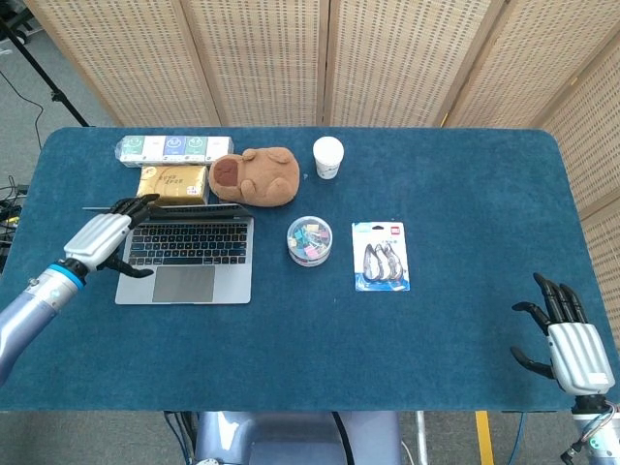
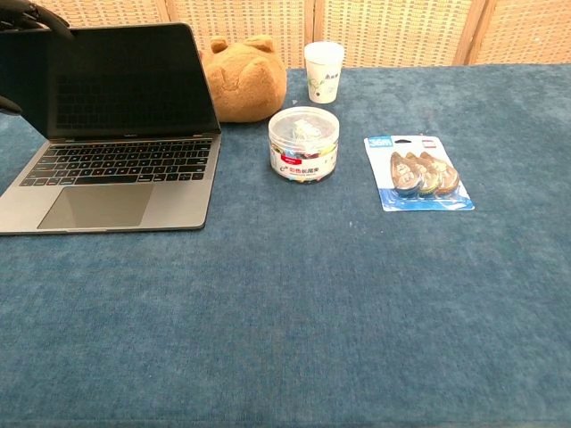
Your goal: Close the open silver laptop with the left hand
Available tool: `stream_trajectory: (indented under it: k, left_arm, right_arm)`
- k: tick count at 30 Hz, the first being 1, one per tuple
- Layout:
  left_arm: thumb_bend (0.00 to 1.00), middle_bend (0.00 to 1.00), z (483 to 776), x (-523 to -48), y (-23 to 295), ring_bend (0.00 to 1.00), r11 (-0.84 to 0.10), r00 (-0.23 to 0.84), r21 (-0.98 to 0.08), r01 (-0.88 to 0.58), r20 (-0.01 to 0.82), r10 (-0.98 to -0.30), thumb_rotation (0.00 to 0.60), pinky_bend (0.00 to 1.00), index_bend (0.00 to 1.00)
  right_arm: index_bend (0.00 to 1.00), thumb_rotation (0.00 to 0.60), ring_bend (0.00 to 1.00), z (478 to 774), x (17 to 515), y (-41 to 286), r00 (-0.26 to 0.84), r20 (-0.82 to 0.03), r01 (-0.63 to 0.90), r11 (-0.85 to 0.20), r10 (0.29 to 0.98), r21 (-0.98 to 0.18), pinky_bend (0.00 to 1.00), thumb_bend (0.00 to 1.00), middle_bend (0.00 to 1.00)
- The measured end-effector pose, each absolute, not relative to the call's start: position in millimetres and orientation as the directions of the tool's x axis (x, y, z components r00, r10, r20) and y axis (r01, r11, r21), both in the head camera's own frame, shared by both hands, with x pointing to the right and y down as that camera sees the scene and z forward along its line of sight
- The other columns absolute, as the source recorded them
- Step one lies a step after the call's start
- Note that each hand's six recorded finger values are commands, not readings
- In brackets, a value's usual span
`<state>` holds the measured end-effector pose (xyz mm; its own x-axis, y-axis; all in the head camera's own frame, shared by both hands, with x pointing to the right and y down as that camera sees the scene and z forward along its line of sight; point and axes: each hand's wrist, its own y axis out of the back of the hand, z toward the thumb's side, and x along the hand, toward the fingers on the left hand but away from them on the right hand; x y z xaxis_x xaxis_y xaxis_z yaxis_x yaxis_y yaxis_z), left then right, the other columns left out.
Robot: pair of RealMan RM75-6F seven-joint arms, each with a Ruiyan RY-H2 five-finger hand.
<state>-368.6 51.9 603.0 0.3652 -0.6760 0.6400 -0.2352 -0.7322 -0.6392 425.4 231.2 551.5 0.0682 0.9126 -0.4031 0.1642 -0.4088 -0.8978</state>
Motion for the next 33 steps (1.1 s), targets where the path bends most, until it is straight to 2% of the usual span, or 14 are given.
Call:
stream_trajectory:
  k: [13, 33]
  left_arm:
    - [0.00, 0.03, 596, -368, 74, 0.06, -0.750, 0.374, -0.619, -0.233, 0.655, -0.656, 0.600, 0.07, 0.18]
    - [0.00, 0.03, 602, -364, 109, 0.06, -0.794, 0.403, -0.563, -0.228, 0.688, -0.603, 0.600, 0.07, 0.18]
  right_arm:
    - [0.31, 0.600, 0.00, 551, 425, 232, 0.072, -0.402, 0.166, -0.409, 0.913, -0.897, 0.00, 0.23, 0.00]
    - [0.31, 0.600, 0.00, 550, 424, 232, 0.077, -0.402, 0.168, -0.409, 0.913, -0.897, 0.00, 0.23, 0.00]
